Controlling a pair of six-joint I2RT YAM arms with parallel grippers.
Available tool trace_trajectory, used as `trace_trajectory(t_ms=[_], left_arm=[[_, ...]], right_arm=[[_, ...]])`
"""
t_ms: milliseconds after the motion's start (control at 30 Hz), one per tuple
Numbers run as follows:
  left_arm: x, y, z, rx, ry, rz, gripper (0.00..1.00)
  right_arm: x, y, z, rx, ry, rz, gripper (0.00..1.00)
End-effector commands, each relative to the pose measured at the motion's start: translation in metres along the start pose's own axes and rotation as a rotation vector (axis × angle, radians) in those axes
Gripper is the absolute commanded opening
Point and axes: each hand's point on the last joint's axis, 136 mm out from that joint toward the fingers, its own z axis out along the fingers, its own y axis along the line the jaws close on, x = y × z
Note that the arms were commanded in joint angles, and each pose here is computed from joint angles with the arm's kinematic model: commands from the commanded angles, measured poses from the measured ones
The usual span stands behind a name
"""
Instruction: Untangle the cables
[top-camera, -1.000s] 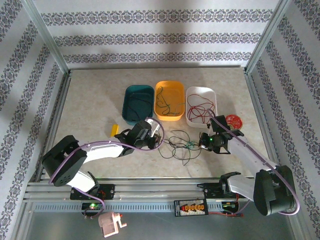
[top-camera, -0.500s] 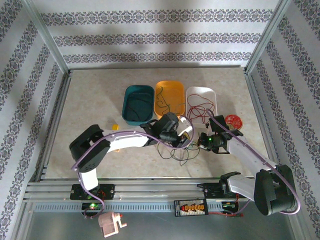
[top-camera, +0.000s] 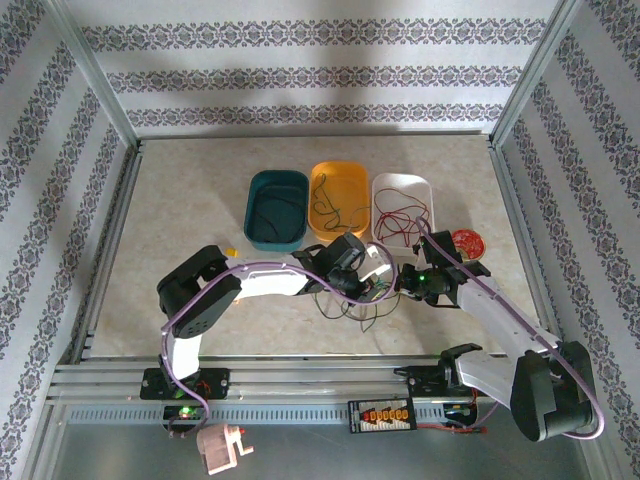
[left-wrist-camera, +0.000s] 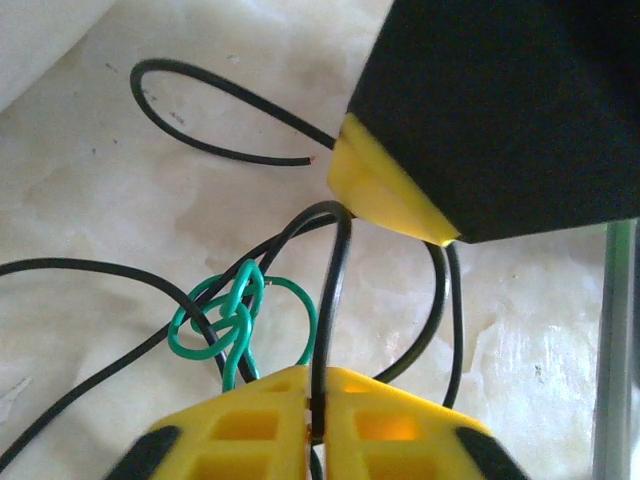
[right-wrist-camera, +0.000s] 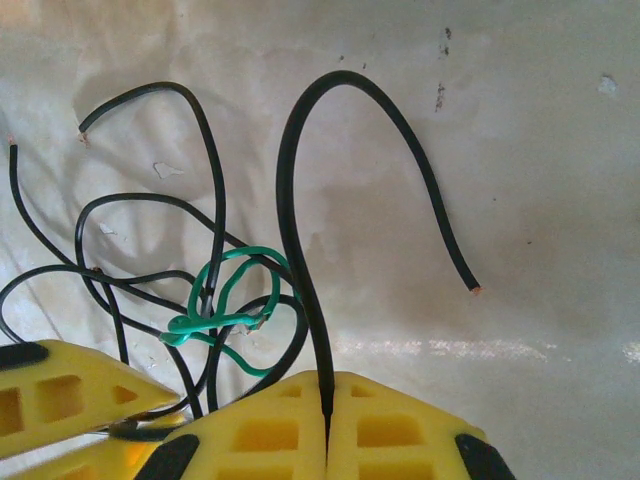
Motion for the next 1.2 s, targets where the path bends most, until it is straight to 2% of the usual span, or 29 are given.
trace_trajectory(t_ms=[0, 133, 267, 367, 533, 700, 800, 900, 933, 1067, 1167], left_arm=[[0.007, -0.002, 0.011, 0.010, 0.002, -0.005, 0.01], [0.001, 0.006, 0.006, -0.030, -0.043, -0.037, 0.00], [-0.016, 0.021, -0.020, -0.098, -0.166, -0.101, 0.00], [-0.031, 0.027, -0.049, -0.087, -0.279, -0.168, 0.00], [-0.040, 0.030, -0.088, -0.029, -0.387, -0.249, 0.00], [-0.036, 0.040, -0.117, -0.062, -0.432, -0.284, 0.00], [-0.033, 0.040, -0.124, -0.074, -0.415, -0.269, 0.00], [-0.030, 0.036, -0.123, -0.061, -0.385, -0.262, 0.00], [-0.029, 0.035, -0.122, -0.052, -0.381, -0.263, 0.00], [-0.025, 0.033, -0.118, -0.035, -0.364, -0.272, 0.00], [-0.024, 0.035, -0.116, -0.035, -0.366, -0.277, 0.00]], right_arm=[[-0.004, 0.008, -0.007, -0.014, -0.016, -0.003, 0.00], [-0.006, 0.004, -0.008, 0.004, -0.036, 0.008, 0.00], [-0.007, -0.009, -0.010, 0.056, -0.061, 0.032, 0.00], [-0.007, -0.020, -0.009, 0.092, -0.071, 0.064, 0.00], [-0.005, -0.029, -0.004, 0.123, -0.051, 0.086, 0.00], [-0.004, -0.032, -0.001, 0.132, -0.042, 0.090, 0.00], [-0.004, -0.029, 0.000, 0.113, -0.037, 0.081, 0.00], [-0.006, -0.006, 0.000, -0.004, -0.034, 0.036, 0.00], [-0.008, 0.004, -0.002, -0.048, -0.035, 0.017, 0.04], [-0.007, 0.042, -0.015, -0.175, -0.053, -0.102, 0.35], [-0.006, 0.066, -0.027, -0.227, -0.091, -0.200, 0.48]])
